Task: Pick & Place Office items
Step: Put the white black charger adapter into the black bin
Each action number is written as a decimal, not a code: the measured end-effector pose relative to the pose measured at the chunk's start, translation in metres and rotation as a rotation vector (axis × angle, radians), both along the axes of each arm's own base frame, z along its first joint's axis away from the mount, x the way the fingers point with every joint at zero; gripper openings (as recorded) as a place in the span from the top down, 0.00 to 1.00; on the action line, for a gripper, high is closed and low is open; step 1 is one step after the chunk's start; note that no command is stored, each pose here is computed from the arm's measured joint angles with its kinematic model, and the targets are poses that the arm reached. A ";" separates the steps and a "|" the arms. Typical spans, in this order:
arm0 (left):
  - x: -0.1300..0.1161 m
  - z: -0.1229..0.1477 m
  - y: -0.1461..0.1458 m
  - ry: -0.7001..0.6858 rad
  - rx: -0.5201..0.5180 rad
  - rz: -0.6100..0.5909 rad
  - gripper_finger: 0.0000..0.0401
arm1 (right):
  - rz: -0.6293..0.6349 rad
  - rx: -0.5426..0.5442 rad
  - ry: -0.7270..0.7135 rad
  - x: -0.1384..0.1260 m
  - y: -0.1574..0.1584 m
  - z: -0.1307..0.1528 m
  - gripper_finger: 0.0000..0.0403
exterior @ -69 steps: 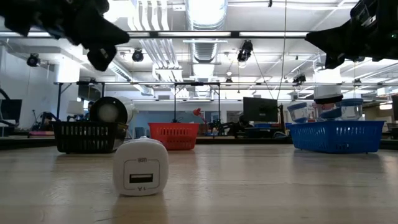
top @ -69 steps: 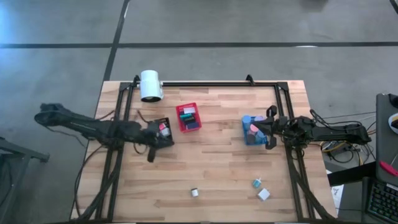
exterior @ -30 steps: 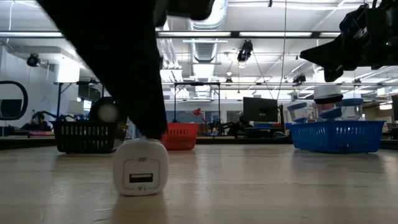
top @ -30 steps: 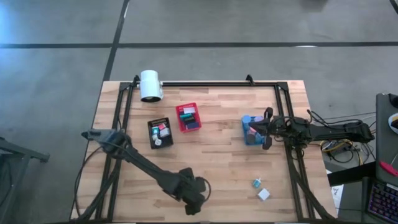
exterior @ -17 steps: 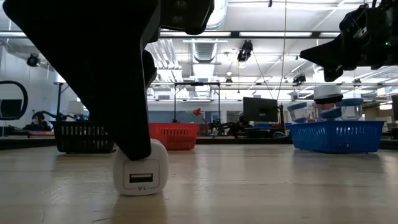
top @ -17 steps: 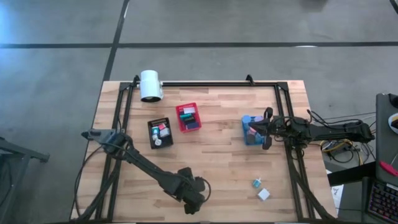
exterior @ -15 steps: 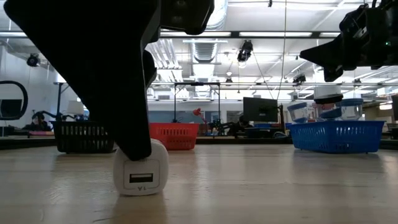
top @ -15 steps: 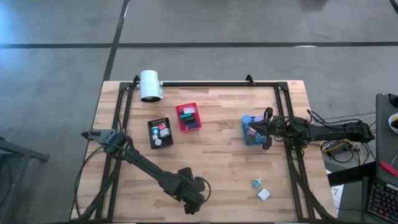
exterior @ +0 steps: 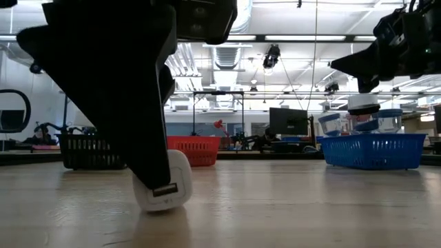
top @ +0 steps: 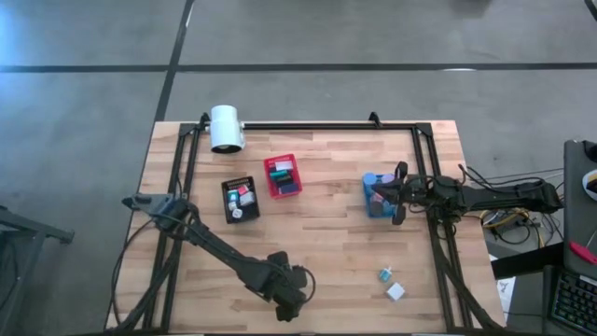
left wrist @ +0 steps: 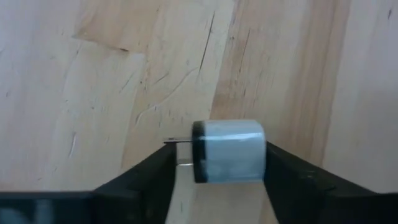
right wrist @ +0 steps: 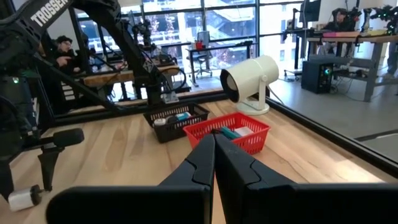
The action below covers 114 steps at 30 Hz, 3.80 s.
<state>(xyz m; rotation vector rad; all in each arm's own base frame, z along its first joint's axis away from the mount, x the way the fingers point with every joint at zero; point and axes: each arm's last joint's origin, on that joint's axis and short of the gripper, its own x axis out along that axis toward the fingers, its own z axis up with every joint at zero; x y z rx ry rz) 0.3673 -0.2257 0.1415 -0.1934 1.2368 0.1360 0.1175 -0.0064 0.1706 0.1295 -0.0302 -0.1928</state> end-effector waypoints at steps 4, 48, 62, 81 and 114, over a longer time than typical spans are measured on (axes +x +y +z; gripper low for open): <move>-0.001 -0.002 0.000 -0.004 -0.002 -0.002 0.59 | 0.000 0.001 -0.005 0.000 0.000 0.000 0.98; -0.244 0.097 0.178 -0.995 0.034 0.108 0.62 | 0.133 -0.028 -0.143 -0.001 0.008 0.014 0.98; -0.282 0.062 0.198 -1.165 -0.004 0.119 0.62 | 0.169 0.081 -0.082 0.005 0.013 0.007 0.98; -0.293 0.058 0.206 -1.146 0.127 0.113 0.62 | 0.096 0.043 -0.140 0.012 0.020 0.011 0.98; -0.293 0.059 0.211 -1.186 0.160 0.354 0.62 | 0.022 -0.010 -0.111 0.013 0.018 0.009 0.98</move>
